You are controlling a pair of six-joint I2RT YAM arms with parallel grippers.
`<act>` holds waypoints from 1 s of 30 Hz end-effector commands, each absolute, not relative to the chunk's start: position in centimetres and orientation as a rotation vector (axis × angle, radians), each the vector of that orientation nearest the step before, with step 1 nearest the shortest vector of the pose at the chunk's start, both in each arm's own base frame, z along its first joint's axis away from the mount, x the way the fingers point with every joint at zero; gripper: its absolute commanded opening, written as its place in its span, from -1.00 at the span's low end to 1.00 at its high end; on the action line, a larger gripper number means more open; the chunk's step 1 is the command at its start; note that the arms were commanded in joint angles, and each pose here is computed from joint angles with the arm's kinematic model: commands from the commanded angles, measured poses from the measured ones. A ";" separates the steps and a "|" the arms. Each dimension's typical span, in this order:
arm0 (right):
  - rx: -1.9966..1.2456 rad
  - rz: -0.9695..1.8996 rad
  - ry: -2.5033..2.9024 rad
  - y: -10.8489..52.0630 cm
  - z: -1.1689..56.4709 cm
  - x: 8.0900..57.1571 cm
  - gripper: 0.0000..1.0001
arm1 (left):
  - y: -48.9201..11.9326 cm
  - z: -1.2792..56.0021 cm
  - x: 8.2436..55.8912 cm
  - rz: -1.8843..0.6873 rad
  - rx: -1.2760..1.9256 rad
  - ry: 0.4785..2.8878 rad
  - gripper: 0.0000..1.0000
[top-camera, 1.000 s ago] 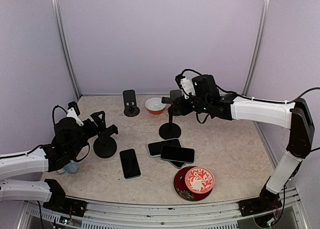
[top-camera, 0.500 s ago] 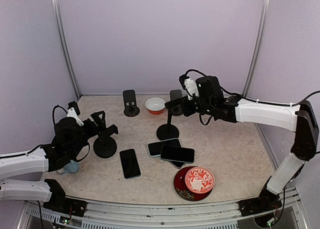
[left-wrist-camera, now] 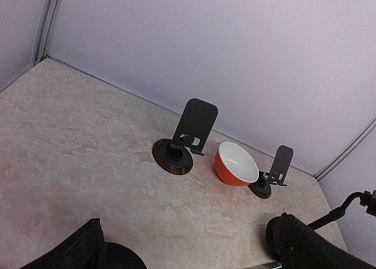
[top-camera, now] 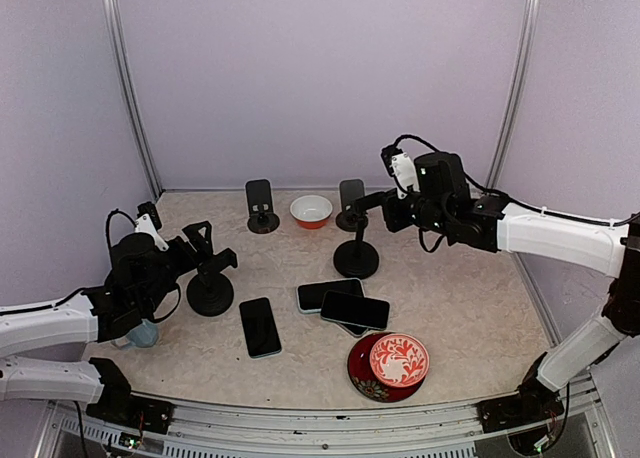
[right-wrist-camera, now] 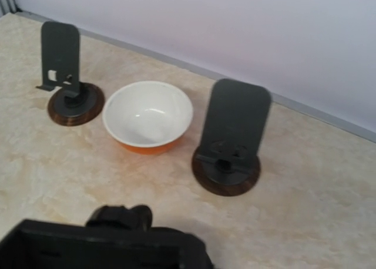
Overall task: Place the phone on the phone stand
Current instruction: Place the phone stand at the center of the board.
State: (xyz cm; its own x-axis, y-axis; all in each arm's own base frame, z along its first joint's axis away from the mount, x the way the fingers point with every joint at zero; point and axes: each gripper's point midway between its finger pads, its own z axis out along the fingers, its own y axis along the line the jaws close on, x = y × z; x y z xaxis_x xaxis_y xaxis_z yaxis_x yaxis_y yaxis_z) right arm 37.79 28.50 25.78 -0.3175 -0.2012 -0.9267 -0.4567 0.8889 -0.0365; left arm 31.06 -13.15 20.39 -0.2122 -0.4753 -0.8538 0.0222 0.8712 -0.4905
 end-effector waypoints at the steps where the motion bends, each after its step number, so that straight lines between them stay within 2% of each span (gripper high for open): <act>1: -0.391 0.295 1.785 27.0 30.2 37.6 -1.00 | -11.6 12.1 29.1 -0.201 -0.202 2.021 0.97; 30: -0.422 0.264 1.857 27.3 27.2 38.3 -1.00 | -11.5 11.6 29.3 -0.178 -0.203 2.041 0.98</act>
State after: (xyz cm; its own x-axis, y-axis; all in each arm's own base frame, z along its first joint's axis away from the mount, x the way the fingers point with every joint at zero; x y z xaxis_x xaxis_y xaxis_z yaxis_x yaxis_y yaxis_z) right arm 37.60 27.21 23.94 -0.3473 -0.2250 -0.9104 -0.4250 0.9031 -0.0611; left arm 31.37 -13.38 20.37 -0.2185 -0.4707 -0.8548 0.0181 0.8739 -0.4858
